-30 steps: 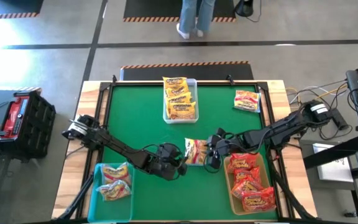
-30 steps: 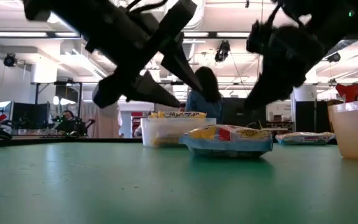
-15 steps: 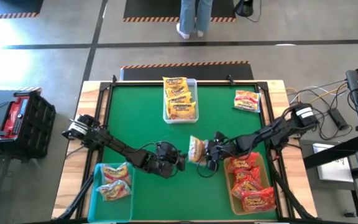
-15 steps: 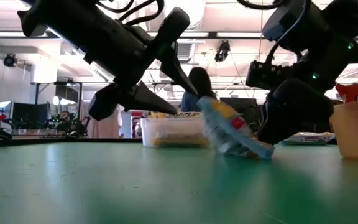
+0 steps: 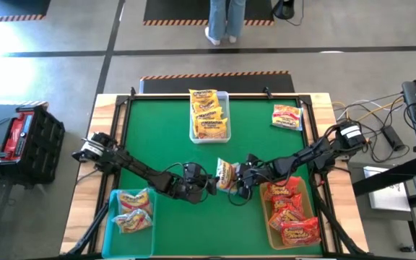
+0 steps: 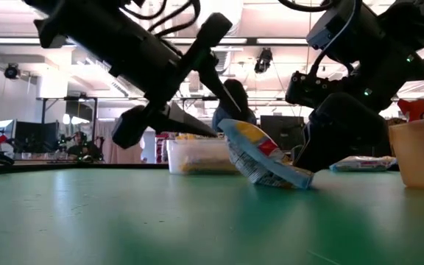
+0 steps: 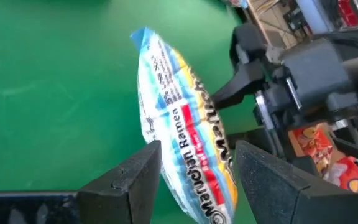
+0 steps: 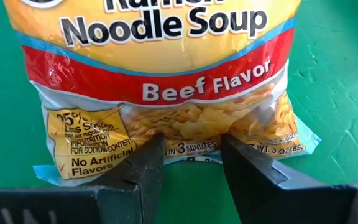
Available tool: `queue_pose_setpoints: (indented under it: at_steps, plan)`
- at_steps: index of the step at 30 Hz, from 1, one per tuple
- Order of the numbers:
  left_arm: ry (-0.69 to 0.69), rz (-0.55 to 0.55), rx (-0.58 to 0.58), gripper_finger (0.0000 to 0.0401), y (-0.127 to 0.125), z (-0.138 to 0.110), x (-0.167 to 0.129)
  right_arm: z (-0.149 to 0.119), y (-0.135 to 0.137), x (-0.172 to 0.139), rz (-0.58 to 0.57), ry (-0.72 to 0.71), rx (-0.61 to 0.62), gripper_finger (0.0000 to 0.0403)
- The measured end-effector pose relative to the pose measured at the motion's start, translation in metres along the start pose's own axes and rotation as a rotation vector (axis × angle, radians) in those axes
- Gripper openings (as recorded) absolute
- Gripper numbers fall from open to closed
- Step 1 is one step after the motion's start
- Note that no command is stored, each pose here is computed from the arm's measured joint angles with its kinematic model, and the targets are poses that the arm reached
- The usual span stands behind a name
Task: Sort Maruchan noodles
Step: Put the bottom blue noodle pack into the blue bin
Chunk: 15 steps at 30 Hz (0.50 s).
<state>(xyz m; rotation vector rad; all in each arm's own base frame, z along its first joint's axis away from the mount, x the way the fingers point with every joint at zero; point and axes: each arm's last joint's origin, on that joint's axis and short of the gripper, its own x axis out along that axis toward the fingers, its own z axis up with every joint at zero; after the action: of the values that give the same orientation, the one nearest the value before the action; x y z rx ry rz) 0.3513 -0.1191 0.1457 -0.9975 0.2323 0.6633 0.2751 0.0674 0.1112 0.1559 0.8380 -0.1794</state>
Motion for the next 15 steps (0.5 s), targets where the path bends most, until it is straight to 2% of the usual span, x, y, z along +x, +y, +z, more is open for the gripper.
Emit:
queue_pose_setpoints:
  at_steps: [9,15]
  plan:
    - [0.104,0.02,-0.089,0.0221,0.001,-0.004,0.021,0.0,0.0,0.0,0.008,0.002,-0.001,0.015]
    - [0.109,-0.004,-0.075,0.0259,-0.012,0.001,0.029,0.0,0.0,0.0,0.013,0.006,-0.004,0.015]
